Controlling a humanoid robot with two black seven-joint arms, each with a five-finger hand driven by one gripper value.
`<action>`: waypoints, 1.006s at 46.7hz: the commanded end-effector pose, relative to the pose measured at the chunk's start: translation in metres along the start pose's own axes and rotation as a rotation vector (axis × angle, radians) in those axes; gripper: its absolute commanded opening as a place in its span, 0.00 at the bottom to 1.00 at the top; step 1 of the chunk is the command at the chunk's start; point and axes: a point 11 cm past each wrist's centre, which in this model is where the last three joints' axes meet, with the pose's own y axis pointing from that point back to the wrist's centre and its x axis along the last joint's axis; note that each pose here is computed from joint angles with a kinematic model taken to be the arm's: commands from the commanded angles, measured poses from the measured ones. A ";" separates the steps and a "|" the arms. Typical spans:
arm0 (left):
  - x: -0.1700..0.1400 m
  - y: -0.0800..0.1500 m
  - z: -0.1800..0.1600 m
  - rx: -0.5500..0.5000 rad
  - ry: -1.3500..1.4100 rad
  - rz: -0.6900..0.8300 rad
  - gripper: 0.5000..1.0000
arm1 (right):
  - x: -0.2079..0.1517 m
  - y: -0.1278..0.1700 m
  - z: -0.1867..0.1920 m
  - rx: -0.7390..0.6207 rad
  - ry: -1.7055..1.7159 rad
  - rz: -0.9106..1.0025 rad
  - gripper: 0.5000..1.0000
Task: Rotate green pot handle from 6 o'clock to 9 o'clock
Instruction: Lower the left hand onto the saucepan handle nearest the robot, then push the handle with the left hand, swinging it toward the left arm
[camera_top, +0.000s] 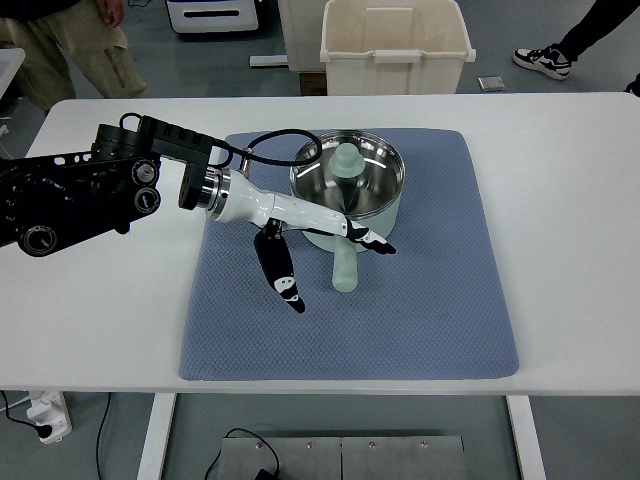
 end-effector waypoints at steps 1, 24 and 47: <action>-0.002 -0.004 0.002 -0.007 -0.003 -0.012 1.00 | 0.000 0.000 0.000 0.000 0.000 0.000 1.00; -0.012 -0.013 0.004 0.007 -0.021 -0.089 1.00 | 0.000 0.000 0.000 0.000 0.000 0.000 1.00; -0.011 -0.010 0.004 0.031 -0.041 -0.127 1.00 | 0.000 0.000 0.000 -0.001 0.000 0.000 1.00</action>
